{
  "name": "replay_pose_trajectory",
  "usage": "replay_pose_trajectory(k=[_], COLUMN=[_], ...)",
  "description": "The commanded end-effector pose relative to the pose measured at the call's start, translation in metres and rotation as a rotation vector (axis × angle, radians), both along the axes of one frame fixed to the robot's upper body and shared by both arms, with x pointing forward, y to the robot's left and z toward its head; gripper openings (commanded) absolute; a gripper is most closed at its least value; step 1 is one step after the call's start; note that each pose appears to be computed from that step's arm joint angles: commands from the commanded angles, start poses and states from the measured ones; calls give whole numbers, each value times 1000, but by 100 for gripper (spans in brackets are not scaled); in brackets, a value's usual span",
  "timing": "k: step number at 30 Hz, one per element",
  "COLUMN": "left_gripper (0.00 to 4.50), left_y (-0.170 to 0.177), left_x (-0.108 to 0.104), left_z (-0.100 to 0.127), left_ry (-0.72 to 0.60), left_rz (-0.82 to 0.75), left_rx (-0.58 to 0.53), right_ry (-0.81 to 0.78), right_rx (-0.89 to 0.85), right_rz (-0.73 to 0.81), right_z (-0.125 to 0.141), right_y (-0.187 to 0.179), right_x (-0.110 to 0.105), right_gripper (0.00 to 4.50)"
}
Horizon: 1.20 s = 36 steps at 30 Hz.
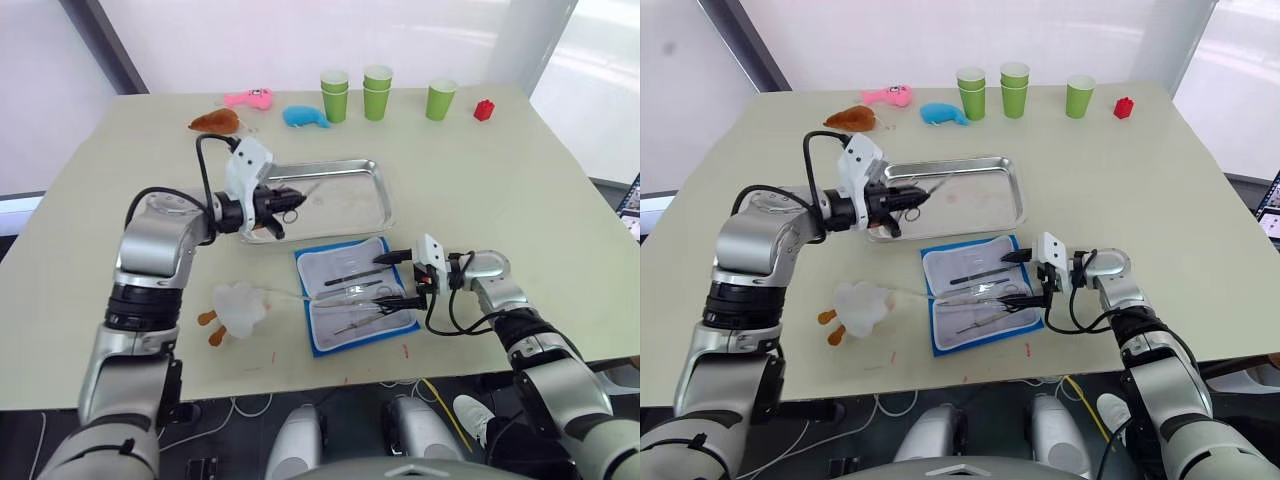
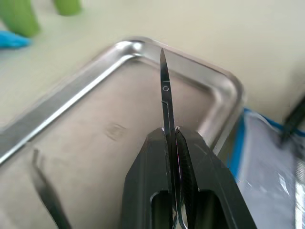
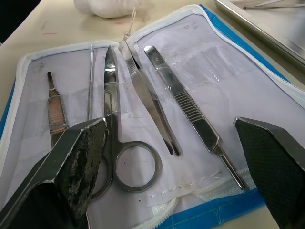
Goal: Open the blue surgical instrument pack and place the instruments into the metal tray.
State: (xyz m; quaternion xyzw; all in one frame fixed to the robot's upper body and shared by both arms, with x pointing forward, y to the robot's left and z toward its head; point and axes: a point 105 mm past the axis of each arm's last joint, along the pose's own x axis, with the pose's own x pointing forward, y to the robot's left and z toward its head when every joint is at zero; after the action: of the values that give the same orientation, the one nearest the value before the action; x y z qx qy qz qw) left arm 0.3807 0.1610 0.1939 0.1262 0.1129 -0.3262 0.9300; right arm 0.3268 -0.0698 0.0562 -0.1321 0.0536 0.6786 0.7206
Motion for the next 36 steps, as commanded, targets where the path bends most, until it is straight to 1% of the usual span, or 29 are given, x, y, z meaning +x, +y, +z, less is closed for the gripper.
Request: replay_pose_trajectory(k=[1, 4, 6, 8, 12, 14, 24, 32, 36], left_gripper=[3, 3, 3, 3, 3, 3, 3, 3, 3], left_y=[19, 23, 27, 25, 16, 15, 22, 22, 27], left_x=[21, 30, 36, 41, 46, 48, 47, 47, 47], left_z=[14, 5, -4, -10, -29, -36, -57, -69, -72], left_ry=[-86, -83, -36, -22, 45, 70, 125, 163, 164], left_rz=[240, 340, 439, 486, 521, 540, 632, 646, 667], left_rx=[-2, 19, -4, 0, -46, -48, -66, -83, -62], right_ry=[175, 175, 175, 175, 176, 176, 171, 171, 171], right_rx=[-163, -163, -163, -162, -159, -158, -159, -157, -156], right_rz=[11, 12, 12, 13, 13, 12, 11, 10, 10], right_z=[-55, -55, -55, -56, -56, -56, -55, -55, -55], right_y=[-9, -8, -8, -7, -6, -6, -7, -6, -5], right_x=[-25, -25, -24, -25, -25, -25, -24, -23, -23], right_gripper=[450, 450, 450, 450, 450, 450, 450, 450, 450])
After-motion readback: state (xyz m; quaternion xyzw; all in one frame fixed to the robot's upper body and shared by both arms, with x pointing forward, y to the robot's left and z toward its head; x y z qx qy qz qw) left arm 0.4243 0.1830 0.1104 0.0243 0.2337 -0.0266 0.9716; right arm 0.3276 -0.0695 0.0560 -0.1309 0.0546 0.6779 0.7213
